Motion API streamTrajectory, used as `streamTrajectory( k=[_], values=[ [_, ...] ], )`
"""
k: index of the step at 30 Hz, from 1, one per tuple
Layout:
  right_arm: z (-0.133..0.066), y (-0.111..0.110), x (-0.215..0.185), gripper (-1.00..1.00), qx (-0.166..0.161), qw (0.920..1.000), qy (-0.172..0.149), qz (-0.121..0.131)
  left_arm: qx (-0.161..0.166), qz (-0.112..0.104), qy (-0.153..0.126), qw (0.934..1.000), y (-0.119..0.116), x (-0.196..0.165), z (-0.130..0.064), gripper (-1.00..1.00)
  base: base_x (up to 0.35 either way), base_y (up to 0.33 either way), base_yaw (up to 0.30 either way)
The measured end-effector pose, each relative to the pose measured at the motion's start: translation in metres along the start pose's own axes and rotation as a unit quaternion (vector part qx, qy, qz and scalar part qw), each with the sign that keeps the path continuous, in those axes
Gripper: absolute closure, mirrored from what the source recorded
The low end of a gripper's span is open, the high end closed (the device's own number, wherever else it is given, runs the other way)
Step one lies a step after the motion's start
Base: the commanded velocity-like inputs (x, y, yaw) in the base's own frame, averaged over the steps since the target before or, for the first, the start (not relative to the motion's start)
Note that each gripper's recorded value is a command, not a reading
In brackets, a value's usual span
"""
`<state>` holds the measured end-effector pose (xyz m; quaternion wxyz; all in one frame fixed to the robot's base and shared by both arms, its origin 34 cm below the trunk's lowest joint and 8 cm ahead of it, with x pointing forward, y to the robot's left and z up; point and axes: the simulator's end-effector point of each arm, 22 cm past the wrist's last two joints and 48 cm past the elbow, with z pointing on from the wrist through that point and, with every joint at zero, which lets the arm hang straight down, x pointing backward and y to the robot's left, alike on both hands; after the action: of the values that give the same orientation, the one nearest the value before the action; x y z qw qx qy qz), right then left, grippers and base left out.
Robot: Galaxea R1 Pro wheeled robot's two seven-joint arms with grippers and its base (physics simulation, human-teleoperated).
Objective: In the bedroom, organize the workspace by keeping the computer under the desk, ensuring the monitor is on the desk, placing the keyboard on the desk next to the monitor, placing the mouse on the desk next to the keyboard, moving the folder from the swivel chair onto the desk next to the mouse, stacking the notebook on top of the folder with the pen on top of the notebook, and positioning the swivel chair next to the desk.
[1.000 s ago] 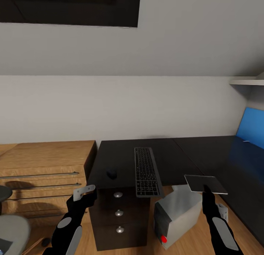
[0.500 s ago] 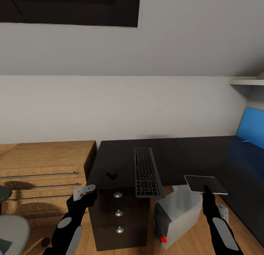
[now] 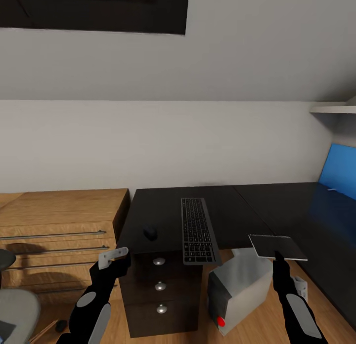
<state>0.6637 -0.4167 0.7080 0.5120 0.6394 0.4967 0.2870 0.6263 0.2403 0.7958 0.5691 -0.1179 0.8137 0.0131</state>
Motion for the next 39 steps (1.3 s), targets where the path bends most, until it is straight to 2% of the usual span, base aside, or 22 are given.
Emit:
streamTrajectory(
  k=[39],
  values=[
    [-0.0006, 0.0059, 0.0063, -1.0, -0.008, 0.9999, 0.005, -0.005, -0.001, 0.002, 0.001, 1.0, 0.0019, 0.0013, 0.0007, -1.0, 0.018, 0.012, 0.0]
  ],
)
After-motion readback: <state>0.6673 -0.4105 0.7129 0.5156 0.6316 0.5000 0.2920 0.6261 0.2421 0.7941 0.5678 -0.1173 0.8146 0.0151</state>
